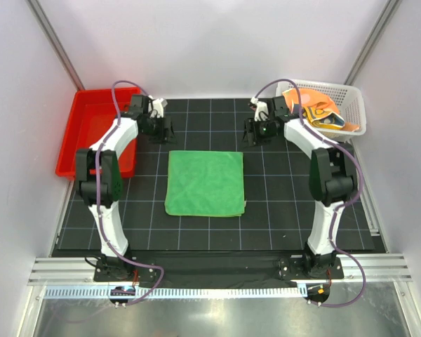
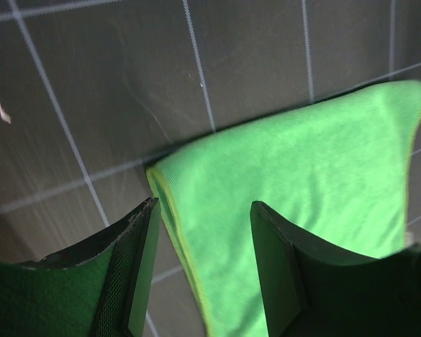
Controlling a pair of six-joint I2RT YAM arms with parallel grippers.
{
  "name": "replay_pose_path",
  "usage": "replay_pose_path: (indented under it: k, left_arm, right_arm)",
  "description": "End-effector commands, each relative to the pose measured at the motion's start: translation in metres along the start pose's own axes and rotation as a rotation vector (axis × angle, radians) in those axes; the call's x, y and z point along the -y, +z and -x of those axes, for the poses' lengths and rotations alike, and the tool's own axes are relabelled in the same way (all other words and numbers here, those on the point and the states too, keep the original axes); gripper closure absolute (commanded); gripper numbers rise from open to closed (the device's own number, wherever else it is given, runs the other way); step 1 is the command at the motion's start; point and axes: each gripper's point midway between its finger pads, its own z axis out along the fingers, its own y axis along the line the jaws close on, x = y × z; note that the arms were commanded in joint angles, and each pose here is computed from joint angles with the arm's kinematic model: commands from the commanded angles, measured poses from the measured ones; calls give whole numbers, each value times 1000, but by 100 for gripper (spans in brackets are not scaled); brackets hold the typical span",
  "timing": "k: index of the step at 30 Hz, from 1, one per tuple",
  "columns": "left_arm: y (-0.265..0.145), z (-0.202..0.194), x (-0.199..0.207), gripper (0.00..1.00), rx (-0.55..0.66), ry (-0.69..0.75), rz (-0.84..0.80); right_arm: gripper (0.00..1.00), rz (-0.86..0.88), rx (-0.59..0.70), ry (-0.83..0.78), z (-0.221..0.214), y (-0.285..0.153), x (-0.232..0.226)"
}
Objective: Fold and stack the towels
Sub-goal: Fold the towel
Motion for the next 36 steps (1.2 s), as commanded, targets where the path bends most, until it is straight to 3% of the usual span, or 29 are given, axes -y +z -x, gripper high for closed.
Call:
replay_pose_path:
  k: [1,10,23,29,36]
  left_arm:
    - [10,1,2,42,-61,110,-69]
    - [37,4,-9,44,-127,189,-103]
    - [51,-10,-19,47,-198,222,-118]
    - [57,-12,-23,53,-209,220,-117]
    - [59,-14,-29,60,-222,239,-90]
  right_arm:
    - [44,65,-52,-117,8,6,-10]
    - [44,163,-165,-157,-3,44,6]
    - [55,235,-202,-153,-17,64,10]
    - [66,228,-204,-160,-18,67,14]
    - [74,216,-212,-165,-21,69,18]
